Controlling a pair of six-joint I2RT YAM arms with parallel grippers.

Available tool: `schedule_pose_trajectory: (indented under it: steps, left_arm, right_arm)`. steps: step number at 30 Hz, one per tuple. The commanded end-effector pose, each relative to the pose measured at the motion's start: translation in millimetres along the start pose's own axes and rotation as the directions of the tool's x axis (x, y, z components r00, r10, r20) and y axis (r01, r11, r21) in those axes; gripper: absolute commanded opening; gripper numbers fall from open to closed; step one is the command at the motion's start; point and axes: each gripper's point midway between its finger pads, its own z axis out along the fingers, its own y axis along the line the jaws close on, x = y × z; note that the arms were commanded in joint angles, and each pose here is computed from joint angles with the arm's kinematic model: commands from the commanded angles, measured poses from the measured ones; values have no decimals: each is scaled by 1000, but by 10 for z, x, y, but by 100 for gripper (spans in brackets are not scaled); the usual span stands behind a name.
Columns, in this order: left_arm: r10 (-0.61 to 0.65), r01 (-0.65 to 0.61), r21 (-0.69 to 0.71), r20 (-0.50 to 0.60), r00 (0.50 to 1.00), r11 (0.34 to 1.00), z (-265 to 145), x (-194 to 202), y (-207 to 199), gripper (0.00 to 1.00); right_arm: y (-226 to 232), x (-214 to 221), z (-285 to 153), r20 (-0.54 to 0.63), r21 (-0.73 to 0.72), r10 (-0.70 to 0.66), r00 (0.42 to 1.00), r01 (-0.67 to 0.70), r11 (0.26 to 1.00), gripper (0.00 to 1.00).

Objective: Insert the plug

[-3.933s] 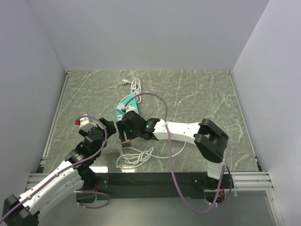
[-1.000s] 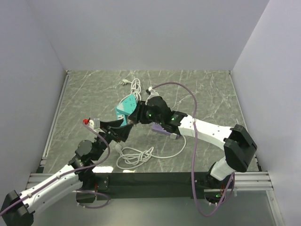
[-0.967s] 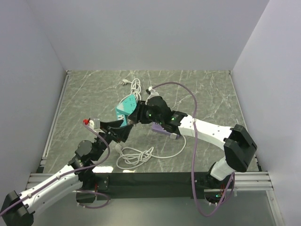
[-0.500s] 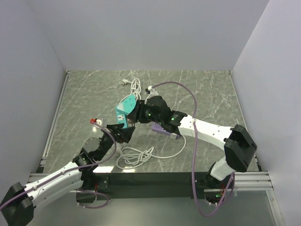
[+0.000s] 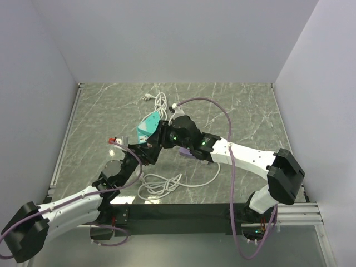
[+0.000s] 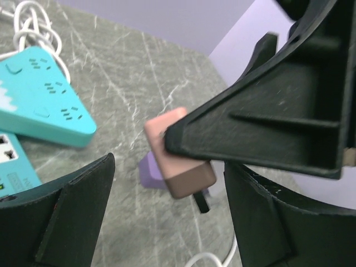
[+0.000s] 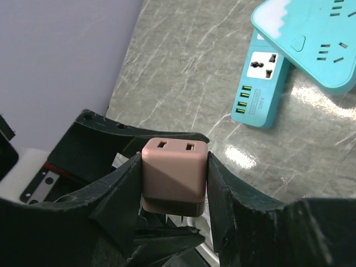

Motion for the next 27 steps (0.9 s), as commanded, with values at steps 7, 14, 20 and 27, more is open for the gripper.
schedule_pose_trajectory:
  steps: [7,14,20,27]
  left_arm:
    - [-44,40,37,132,990,999,90,-396,-205,75]
    - [-38,32,56,117,992,998,107,-344,-224,41]
    - [0,-11,133,85,996,991,74,-307,-364,1]
    - [123,-115,359,3,992,926,-62,-228,-803,1]
  right_arm:
    - [261,-91,-97,42,-77,-4,999,7,997,0]
    - [254,-41,-97,34,-80,-17,999,20,997,0]
    - [264,-126,-246,65,-140,-67,996,75,987,9]
    - [284,-388,-621,152,-234,-189,970,221,947,63]
